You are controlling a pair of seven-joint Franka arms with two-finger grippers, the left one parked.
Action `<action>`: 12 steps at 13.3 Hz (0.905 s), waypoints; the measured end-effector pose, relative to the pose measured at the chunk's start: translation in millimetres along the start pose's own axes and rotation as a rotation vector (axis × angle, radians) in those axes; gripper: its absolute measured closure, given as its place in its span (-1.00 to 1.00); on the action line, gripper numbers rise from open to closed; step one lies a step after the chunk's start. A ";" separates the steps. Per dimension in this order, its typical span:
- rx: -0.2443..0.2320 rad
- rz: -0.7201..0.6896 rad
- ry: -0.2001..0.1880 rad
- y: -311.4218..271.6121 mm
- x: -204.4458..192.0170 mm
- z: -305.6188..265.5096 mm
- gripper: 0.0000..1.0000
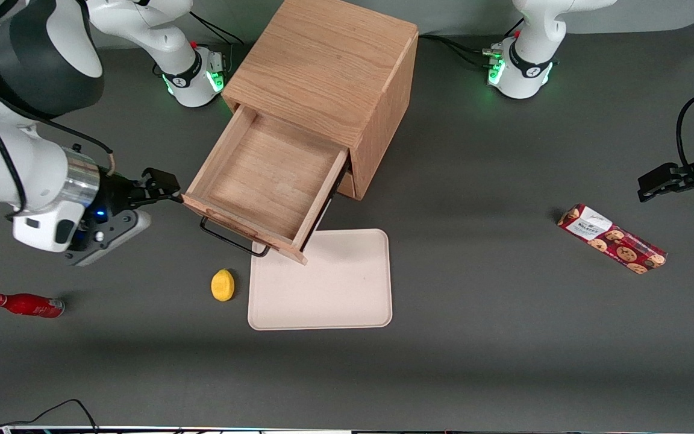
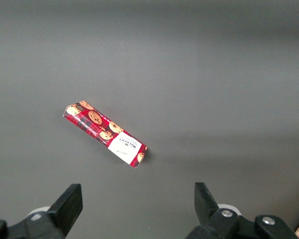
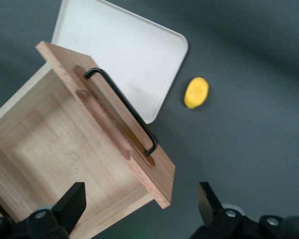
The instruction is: Open upper drawer
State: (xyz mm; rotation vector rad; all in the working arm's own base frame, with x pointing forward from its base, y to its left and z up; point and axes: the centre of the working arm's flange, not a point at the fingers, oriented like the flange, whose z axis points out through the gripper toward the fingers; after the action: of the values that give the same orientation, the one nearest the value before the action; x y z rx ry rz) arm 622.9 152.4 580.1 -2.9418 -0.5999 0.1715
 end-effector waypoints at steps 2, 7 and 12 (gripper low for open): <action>-0.061 0.116 -0.013 14.9 -10.3 -2.7 -1.00; -0.065 0.276 0.001 85.8 -57.6 -23.9 -1.00; -0.060 0.362 0.003 129.8 -101.0 -30.0 -0.93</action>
State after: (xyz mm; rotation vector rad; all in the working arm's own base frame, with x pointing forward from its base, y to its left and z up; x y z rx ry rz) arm 584.2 -9.2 598.1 -3.0810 -0.0675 0.1873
